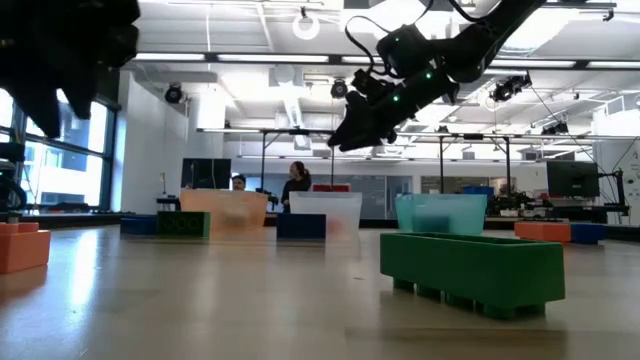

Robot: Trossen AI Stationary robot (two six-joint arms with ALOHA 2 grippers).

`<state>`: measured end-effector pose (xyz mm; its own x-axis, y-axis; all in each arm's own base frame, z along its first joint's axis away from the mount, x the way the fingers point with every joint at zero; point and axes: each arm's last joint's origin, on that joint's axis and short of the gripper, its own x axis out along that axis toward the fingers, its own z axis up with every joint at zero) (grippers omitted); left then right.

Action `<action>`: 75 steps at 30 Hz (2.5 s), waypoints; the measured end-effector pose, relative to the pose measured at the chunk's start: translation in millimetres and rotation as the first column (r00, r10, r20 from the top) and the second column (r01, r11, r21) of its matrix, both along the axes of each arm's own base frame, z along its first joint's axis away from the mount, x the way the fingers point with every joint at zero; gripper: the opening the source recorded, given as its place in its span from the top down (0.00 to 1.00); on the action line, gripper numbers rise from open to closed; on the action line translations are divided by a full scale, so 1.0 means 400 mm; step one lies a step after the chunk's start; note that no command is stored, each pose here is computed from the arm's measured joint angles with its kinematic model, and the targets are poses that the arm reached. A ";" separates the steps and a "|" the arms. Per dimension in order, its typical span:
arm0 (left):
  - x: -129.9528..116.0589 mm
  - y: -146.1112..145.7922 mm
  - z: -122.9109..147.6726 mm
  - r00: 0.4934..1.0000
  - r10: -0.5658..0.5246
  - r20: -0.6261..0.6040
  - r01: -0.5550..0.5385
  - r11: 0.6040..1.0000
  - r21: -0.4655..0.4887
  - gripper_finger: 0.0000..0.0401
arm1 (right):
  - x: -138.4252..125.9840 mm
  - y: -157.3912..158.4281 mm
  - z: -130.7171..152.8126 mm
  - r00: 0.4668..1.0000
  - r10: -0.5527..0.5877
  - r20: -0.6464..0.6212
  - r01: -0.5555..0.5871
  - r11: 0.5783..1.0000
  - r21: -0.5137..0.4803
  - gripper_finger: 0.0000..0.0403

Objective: Sort & place blocks by color
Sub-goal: Put the green game piece into the green bin

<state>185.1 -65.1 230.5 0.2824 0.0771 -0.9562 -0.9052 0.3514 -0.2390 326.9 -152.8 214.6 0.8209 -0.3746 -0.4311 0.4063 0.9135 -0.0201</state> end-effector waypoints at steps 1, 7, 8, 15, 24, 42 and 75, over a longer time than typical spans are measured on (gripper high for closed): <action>0.000 -0.009 -0.005 1.000 0.006 -0.008 -0.006 1.000 -0.002 0.40 | 0.002 0.003 0.000 1.000 0.005 0.000 -0.005 1.000 -0.003 0.38; 0.002 -0.066 -0.044 0.995 0.055 -0.082 -0.056 0.998 -0.015 0.40 | 0.008 0.014 0.002 1.000 0.021 0.005 -0.021 1.000 -0.010 0.38; 0.002 -0.075 -0.050 0.994 0.062 -0.091 -0.063 0.998 -0.014 0.40 | 0.008 0.016 0.002 1.000 0.022 0.005 -0.022 1.000 -0.010 0.38; 0.000 -0.133 -0.091 0.982 0.109 -0.157 -0.116 0.993 -0.035 0.40 | 0.009 0.015 0.004 1.000 0.019 0.013 -0.018 1.000 -0.016 0.38; 0.001 -0.186 -0.118 0.982 0.130 -0.136 -0.140 0.988 -0.068 0.40 | 0.010 0.015 0.007 1.000 0.018 0.023 -0.018 1.000 -0.020 0.38; 0.020 -0.221 -0.169 0.978 0.129 -0.163 -0.142 0.987 -0.076 0.40 | 0.011 0.015 0.008 0.999 0.014 0.033 -0.013 1.000 -0.015 0.38; 0.042 -0.234 -0.240 0.975 0.012 -0.220 -0.012 1.000 0.001 0.72 | 0.011 0.014 0.009 0.999 0.013 0.040 -0.013 1.000 -0.018 0.38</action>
<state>201.7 -158.8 134.6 0.0642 0.0794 -0.9948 -0.9398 0.3400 -0.0336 331.5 -147.1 218.4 0.8424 -0.3710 -0.3908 0.3951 0.9184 -0.0201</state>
